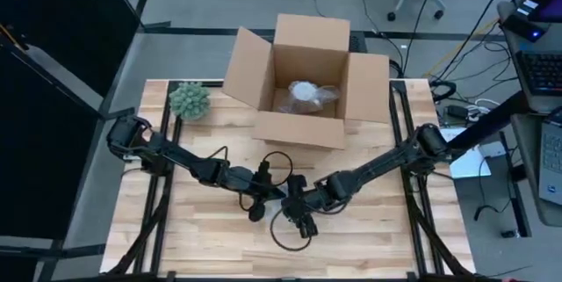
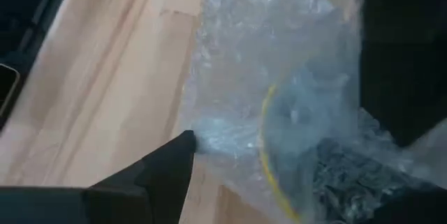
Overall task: Wrap mug
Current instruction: Wrap the orange mug with bubble wrap
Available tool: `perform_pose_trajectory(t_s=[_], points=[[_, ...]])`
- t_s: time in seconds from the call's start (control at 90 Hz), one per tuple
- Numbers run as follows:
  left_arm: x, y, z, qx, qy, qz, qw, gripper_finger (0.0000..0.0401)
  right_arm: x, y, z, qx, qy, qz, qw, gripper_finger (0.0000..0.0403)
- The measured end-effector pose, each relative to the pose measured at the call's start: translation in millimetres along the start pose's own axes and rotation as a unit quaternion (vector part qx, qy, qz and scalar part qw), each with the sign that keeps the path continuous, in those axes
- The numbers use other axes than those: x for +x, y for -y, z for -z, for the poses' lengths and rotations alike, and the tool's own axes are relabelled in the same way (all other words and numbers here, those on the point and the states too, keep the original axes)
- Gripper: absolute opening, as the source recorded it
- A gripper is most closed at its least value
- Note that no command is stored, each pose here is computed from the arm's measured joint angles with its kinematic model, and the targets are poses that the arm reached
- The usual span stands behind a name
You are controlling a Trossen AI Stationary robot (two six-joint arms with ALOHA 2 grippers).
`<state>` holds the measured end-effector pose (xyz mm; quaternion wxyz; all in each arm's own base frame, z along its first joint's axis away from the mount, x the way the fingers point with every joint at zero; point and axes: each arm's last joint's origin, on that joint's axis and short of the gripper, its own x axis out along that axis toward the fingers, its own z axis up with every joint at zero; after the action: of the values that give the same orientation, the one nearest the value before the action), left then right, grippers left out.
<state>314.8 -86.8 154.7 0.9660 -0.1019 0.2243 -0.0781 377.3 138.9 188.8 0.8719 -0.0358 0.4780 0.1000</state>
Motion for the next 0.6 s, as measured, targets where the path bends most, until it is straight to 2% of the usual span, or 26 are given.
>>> perform_pose_trajectory(t_s=[0.267, 0.433, 0.6], points=[[-16, 5, -13, 0.000, 0.013, 0.007, 1.000, 0.0000, 9, 9, 1, 0.009, -0.006, -0.013, 1.000, 0.0238], [-35, 17, -36, 0.000, 0.071, 0.033, 0.997, 0.0000, 10, 10, 1, 0.010, -0.004, -0.004, 1.000, 0.0238], [-33, 18, -34, -0.001, 0.067, 0.035, 0.997, 0.0000, 10, 11, 2, 0.002, -0.006, 0.002, 1.000, 0.0238]])
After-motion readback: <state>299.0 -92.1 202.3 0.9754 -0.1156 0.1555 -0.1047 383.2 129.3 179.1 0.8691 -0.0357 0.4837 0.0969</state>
